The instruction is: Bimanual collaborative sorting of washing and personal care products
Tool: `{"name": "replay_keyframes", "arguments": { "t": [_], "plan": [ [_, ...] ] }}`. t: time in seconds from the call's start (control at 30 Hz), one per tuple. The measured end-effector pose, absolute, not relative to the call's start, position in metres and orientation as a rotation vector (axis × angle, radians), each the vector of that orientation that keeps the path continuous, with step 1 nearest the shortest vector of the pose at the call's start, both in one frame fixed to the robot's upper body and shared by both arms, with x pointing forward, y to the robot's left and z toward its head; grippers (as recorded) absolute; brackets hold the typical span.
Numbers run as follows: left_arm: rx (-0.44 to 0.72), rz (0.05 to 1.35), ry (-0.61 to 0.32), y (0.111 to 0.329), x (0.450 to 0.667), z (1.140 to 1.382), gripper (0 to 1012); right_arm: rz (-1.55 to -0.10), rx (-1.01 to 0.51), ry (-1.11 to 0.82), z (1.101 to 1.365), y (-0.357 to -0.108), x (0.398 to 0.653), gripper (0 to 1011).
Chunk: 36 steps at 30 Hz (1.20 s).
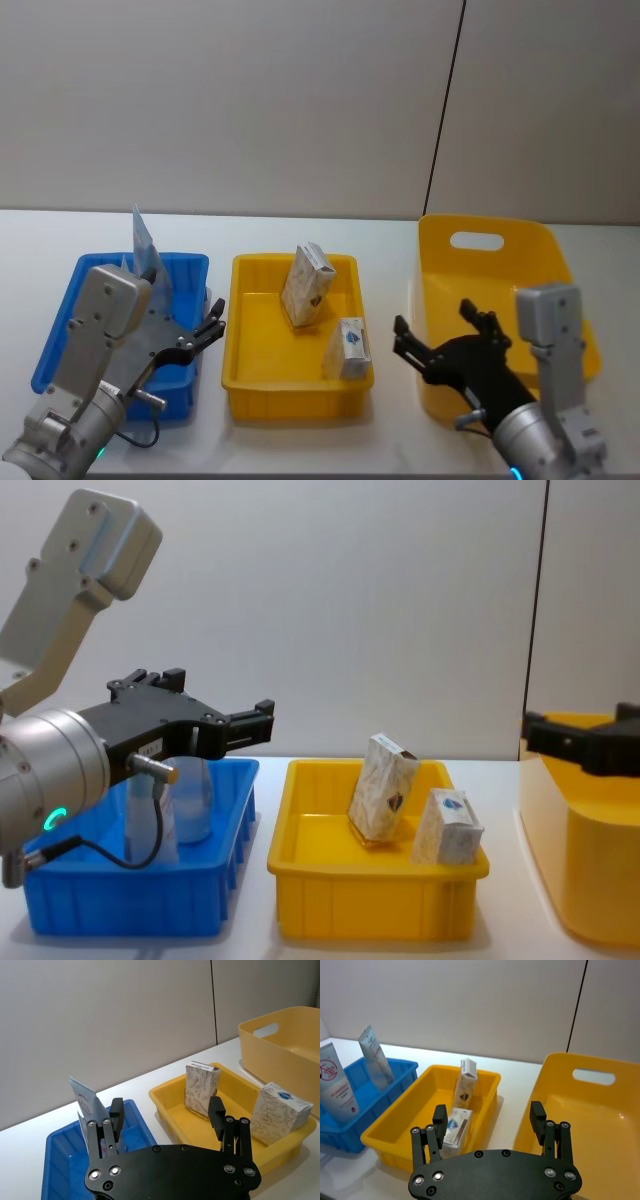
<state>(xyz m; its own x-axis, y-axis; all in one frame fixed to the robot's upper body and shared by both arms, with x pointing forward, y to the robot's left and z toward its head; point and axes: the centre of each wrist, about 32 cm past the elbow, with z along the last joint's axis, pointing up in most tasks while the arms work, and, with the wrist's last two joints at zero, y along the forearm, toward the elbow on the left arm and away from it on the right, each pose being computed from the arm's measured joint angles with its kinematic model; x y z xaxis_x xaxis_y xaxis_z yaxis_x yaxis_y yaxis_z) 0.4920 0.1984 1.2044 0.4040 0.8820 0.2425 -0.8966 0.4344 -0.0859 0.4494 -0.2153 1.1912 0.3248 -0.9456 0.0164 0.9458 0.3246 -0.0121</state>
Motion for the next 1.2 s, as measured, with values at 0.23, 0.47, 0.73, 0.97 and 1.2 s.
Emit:
{"name": "replay_keyframes", "arguments": {
  "t": [0.23, 0.47, 0.73, 0.97, 1.2],
  "plan": [
    [0.061, 1.124, -0.268, 0.198, 0.492, 1.204, 1001, -1.252, -0.070, 0.044, 1.191, -0.199, 0.455, 1004],
    [0.061, 1.124, -0.268, 0.198, 0.492, 1.204, 1001, -1.259, -0.111, 0.089, 1.190, -0.182, 0.462, 1004],
    [0.061, 1.124, -0.268, 0.198, 0.492, 1.204, 1002, -1.266, -0.161, 0.130, 1.188, -0.165, 0.472, 1004],
    [0.061, 1.124, -0.268, 0.198, 0.492, 1.204, 1001, -1.276, -0.193, 0.152, 1.187, -0.154, 0.480, 1004],
    [0.061, 1.124, -0.268, 0.198, 0.492, 1.204, 1001, -1.281, -0.217, 0.171, 1.185, -0.145, 0.489, 1004]
  ]
}}
